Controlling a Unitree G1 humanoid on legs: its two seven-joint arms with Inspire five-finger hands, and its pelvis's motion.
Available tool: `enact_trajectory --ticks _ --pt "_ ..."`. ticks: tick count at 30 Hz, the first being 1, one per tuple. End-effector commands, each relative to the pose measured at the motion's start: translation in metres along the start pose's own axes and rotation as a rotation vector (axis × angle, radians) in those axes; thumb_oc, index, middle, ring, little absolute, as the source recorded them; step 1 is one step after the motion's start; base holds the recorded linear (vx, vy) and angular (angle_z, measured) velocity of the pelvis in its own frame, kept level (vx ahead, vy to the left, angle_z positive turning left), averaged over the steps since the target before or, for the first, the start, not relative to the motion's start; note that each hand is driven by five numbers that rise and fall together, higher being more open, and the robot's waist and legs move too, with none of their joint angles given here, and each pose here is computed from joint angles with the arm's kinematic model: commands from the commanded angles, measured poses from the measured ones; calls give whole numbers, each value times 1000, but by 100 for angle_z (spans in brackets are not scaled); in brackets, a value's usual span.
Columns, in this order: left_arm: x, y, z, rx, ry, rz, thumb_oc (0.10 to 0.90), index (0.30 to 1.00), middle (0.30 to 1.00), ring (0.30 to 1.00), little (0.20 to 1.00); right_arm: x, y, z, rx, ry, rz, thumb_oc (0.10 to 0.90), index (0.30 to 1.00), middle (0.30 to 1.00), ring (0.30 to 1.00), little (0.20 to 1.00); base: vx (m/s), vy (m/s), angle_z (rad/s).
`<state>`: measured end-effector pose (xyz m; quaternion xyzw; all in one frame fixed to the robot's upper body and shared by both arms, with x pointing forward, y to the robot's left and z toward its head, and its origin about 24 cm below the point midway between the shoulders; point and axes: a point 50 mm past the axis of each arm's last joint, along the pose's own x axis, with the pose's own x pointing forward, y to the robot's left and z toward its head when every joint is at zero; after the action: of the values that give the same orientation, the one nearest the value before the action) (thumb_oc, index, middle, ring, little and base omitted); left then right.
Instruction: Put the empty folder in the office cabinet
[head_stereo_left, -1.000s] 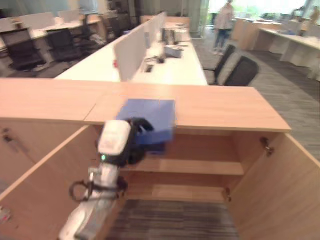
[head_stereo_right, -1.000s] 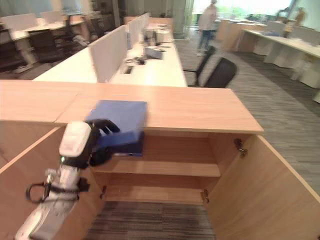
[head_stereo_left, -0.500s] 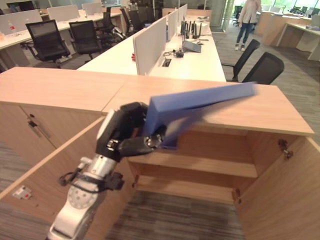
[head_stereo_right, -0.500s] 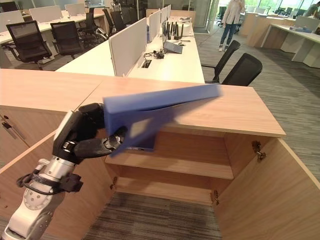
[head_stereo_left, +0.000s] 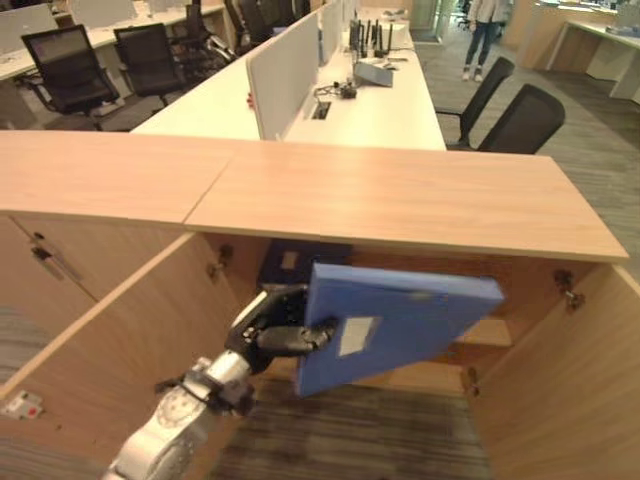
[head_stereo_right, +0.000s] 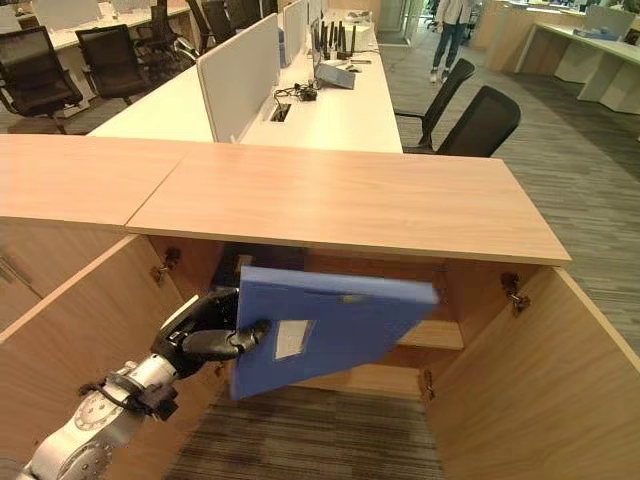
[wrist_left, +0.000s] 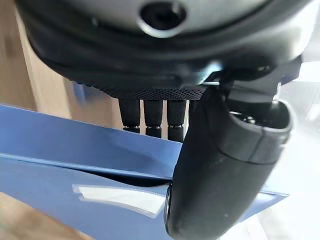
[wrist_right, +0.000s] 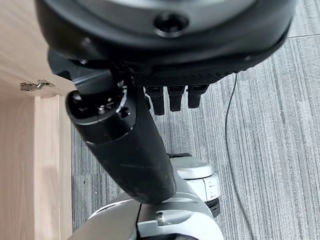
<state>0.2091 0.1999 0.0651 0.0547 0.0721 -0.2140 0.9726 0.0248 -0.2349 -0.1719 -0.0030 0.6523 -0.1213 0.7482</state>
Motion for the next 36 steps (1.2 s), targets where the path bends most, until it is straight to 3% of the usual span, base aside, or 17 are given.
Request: enact_trajectory --ticks 1,2,4,5,6,10,15,28,36 --pt "5 8 40 296 -180 -1 400 300 300 300 300 2 21 22 -45 -35 71 800 900 900 900 900 0 0 0" --pt "6 15 17 477 -65 60 400 300 300 300 300 0 33 55 -99 -131 85 800 900 900 900 900 7 -7 -4" --pt "7 17 3 601 1 68 400 300 300 300 300 -3 42 78 -190 -217 76 800 900 900 900 900 -16 -1 1" --pt "-13 30 -11 663 91 143 400 300 300 300 300 -22 34 129 -475 -463 5 800 900 900 900 900 -3 -1 9" --pt "-21 36 -22 686 150 181 400 300 300 300 300 -46 23 156 -580 -656 -58 800 900 900 900 900 0 0 0" --pt "-19 28 -30 624 136 194 400 300 300 300 300 -82 8 186 -683 -883 -203 800 900 900 900 900 7 6 -11" --pt "-15 22 -25 602 97 197 400 300 300 300 300 -129 18 218 -759 -1164 -265 800 900 900 900 900 -4 2 -1" --pt "-10 21 -14 605 34 200 400 300 300 300 300 -159 51 214 -804 -1304 15 800 900 900 900 900 0 -2 -1" --pt "-5 19 -7 617 -2 189 400 300 300 300 300 -177 54 224 -838 -1396 14 800 900 900 900 900 0 0 0"
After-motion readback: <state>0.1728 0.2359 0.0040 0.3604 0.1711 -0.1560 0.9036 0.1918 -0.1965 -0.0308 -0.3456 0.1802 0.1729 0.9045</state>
